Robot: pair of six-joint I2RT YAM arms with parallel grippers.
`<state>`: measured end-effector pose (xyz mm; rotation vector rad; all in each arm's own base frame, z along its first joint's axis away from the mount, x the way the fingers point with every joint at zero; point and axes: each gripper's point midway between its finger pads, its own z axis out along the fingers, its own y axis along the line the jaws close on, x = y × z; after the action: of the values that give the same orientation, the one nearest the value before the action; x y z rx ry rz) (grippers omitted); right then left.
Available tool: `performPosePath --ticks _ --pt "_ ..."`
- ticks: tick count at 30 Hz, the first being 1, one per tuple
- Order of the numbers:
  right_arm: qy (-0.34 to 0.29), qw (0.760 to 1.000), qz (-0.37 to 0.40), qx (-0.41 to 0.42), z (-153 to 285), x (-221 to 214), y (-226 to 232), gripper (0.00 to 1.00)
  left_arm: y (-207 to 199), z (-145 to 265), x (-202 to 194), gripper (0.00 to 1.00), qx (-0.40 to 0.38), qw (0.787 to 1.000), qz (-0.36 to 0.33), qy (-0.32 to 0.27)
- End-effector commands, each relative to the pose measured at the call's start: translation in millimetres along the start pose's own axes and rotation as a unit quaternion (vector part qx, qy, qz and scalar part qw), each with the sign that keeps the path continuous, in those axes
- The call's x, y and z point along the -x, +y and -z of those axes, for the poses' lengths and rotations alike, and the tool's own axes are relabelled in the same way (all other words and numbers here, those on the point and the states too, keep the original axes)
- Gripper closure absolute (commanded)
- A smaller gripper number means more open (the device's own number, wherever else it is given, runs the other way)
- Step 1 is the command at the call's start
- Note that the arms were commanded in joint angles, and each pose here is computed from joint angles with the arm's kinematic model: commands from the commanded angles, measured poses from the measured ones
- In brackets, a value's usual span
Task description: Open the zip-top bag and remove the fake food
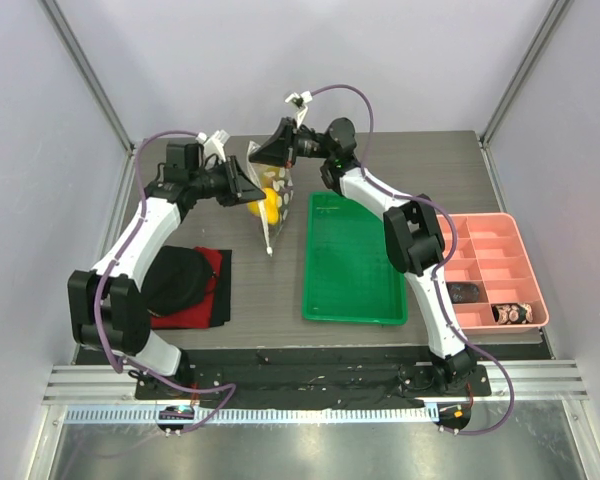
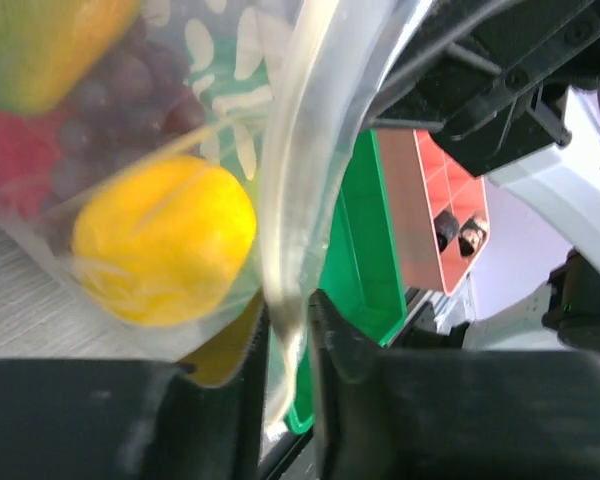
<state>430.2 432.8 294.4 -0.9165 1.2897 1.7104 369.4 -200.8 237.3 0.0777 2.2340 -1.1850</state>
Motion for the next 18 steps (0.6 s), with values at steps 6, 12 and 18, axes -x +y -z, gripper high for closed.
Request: performPosePath --ticks 6,12,18 --pt "-0.014 0.999 0.040 0.006 -21 18 15 0.99 -10 14 37 1.00 0.098 0.990 0.039 -0.092" --pt "-0.019 0.998 0.030 -0.053 -20 19 -7 0.90 17 28 35 1.00 0.222 0.964 0.110 -0.100" --pt "-0.007 0.986 0.007 -0.165 -8 20 -31 0.73 26 52 39 1.00 0.291 0.930 0.166 -0.153"
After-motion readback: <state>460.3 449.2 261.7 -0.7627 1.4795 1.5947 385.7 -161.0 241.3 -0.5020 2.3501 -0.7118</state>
